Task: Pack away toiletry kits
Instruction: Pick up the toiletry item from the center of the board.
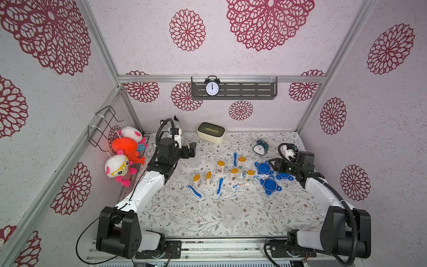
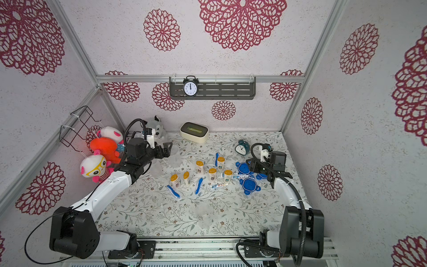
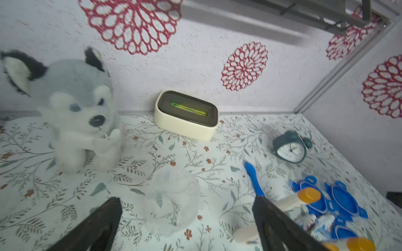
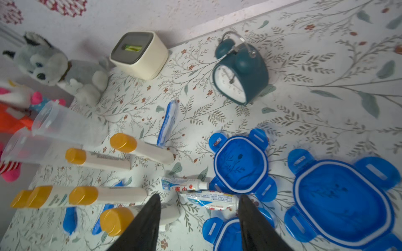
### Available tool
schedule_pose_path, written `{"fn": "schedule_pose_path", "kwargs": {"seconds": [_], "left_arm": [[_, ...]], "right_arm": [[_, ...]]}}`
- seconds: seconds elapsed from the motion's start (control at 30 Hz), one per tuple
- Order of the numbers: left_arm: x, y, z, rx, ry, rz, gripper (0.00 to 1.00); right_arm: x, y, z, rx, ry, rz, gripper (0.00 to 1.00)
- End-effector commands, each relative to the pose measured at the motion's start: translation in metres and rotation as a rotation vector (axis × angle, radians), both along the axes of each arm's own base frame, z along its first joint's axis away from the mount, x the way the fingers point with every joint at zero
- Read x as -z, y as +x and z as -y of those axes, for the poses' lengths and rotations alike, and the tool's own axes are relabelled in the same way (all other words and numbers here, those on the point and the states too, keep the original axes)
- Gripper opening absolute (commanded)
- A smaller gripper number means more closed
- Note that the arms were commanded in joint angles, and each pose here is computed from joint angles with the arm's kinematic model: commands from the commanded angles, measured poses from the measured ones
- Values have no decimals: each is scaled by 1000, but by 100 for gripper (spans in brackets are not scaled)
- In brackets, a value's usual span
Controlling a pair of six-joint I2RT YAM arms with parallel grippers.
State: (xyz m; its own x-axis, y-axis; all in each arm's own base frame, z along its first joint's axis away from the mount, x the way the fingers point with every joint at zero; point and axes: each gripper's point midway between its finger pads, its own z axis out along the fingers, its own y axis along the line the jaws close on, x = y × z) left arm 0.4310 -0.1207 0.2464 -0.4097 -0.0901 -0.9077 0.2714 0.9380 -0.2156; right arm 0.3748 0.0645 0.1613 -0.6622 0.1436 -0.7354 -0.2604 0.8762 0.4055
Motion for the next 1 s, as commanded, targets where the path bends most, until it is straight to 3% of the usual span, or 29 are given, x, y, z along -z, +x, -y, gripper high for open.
{"fn": "schedule_pose_path", "kwargs": {"seconds": [0.0,0.23,0.53,0.7,0.97], "left_arm": [[5,-13,21,151,34,-9,99],[8,-29,29,238,60,-4,99],[16,-53,44,347,9,-54,97],[16,-59,44,342,-28,-67,97],[23,-65,42,331,-40,-85,98]], "right_arm": [[-12,-15,-31,-220,-76,103,57],[-1,-17,-48,-388,-159,240,50],[9,-33,-74,-628,-214,370,57],[11,-39,-93,-744,-231,455,59],[22,-41,-109,-858,-241,476,59]]}}
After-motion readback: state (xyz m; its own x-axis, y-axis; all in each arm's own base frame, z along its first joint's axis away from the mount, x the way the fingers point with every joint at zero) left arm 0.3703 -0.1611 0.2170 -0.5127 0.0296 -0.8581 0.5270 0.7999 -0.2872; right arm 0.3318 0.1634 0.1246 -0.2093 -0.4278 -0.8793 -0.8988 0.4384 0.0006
